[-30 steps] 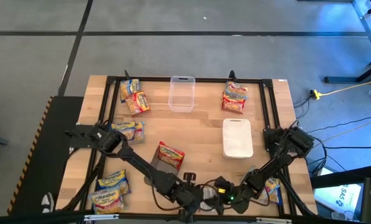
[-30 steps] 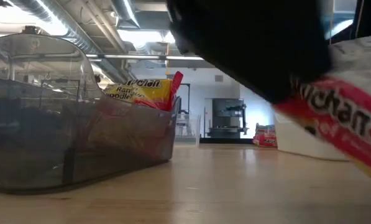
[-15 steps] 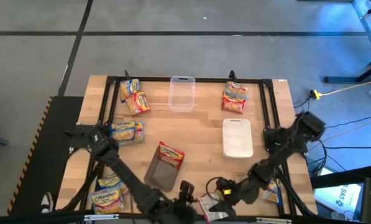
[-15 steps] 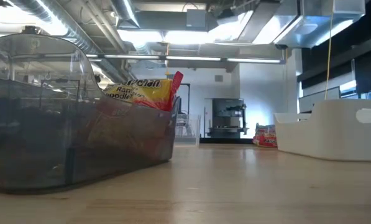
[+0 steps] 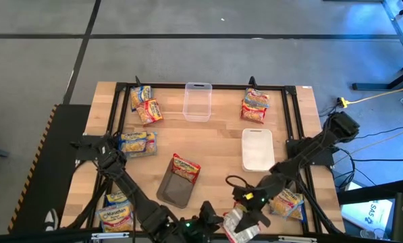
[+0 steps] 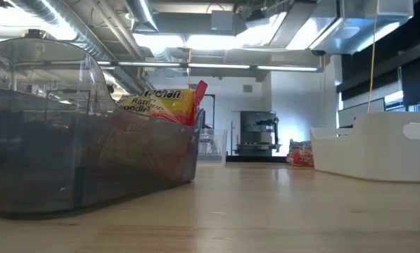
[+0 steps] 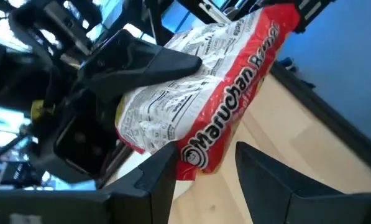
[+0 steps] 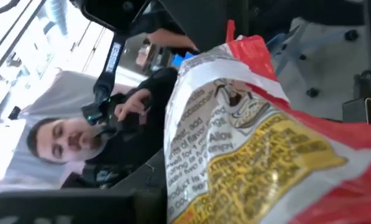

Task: Sort Maruchan noodles
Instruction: Put the red noodle pack into the gray bin

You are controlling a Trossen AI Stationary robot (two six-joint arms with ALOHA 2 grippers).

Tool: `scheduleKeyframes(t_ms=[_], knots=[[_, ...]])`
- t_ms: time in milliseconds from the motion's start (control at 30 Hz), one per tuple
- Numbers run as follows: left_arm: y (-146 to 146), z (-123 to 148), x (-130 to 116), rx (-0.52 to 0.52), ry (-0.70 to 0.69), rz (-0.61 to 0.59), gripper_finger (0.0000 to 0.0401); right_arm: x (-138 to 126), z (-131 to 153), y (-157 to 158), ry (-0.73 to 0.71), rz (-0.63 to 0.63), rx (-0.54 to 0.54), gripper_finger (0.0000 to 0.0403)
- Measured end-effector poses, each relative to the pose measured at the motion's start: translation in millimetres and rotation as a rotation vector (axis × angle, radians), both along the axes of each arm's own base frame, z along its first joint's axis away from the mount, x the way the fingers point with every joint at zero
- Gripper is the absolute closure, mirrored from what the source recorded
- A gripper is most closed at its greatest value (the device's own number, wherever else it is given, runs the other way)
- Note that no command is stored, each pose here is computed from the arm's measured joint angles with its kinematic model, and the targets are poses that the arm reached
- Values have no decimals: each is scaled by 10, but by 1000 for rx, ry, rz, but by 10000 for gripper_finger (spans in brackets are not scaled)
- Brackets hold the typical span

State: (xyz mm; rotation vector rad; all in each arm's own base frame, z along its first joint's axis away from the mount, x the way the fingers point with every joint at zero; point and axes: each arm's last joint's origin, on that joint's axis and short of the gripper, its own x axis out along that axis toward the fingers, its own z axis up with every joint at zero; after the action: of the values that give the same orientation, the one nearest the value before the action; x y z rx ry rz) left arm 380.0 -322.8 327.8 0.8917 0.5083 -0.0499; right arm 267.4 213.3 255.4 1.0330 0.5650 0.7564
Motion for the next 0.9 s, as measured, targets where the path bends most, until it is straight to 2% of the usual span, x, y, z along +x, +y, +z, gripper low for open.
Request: scheduleKeyframes(t_ms=[300,567,733,900], knots=[[-25,42,-63,266,-76,110,243,140,55,-216,-16,109,45,309],[0,31,-78,335,-80,164,243,291,68,-520,-3,210,72,291],[-13,20,-73,313,-53,107,243,353,99,-674,-36,238,85,309],[10,21,-54,374,-32,86,243,393,101,-776,-28,238,92,297]])
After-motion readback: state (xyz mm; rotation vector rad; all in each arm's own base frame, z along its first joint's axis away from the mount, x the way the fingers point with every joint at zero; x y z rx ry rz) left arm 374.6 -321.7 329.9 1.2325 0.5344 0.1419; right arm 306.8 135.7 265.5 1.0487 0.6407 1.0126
